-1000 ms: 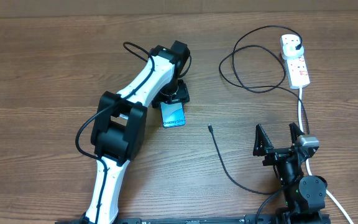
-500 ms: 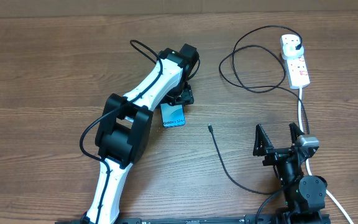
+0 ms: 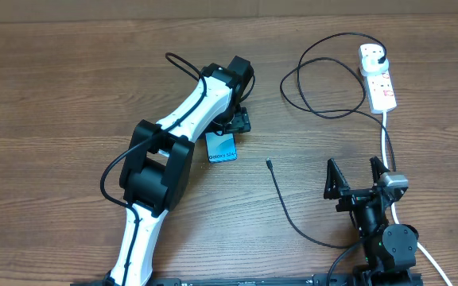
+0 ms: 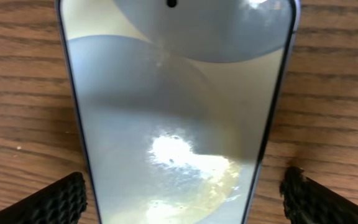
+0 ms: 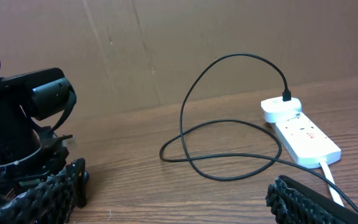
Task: Plug charger to phone and switch on socket
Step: 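Close the left gripper on the phone's sides and adjust the grip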
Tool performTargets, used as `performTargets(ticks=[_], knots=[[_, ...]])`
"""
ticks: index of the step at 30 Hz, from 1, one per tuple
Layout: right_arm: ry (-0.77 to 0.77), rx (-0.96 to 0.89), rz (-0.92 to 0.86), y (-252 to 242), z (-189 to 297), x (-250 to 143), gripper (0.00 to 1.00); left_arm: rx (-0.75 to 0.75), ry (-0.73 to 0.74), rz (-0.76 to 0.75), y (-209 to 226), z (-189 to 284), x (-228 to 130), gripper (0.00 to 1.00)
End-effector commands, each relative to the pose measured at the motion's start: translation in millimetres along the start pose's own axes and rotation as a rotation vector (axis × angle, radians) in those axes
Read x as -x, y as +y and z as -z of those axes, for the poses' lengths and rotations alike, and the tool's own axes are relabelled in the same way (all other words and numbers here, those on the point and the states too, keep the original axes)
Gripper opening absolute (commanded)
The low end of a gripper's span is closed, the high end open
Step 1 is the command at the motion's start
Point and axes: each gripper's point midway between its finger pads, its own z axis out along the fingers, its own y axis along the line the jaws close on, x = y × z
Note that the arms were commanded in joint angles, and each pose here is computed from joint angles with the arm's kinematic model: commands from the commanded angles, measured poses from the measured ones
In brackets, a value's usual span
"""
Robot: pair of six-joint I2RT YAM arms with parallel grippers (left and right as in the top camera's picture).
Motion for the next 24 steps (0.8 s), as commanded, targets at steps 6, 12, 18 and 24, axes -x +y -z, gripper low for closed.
performTargets(ticks=[6,12,18,24], knots=[[-0.004,0.012,0.001,2.1,0.0,-1.7,1.0,0.023,0.077,0.021,7.4,-26.8,-18.2,0.91],[-0.004,0.012,0.001,2.0,0.0,-1.8,1.0,0.038,0.105,0.026,15.8,-38.6,-26.7,0.92],[-0.004,0.012,0.001,2.1,0.0,-1.7,1.0,-0.006,0.133,0.043,15.8,-42.9,-26.7,0.9],[-0.004,0.012,0.001,2.1,0.0,-1.7,1.0,0.004,0.136,0.016,18.3,-43.1,-28.0,0.88]])
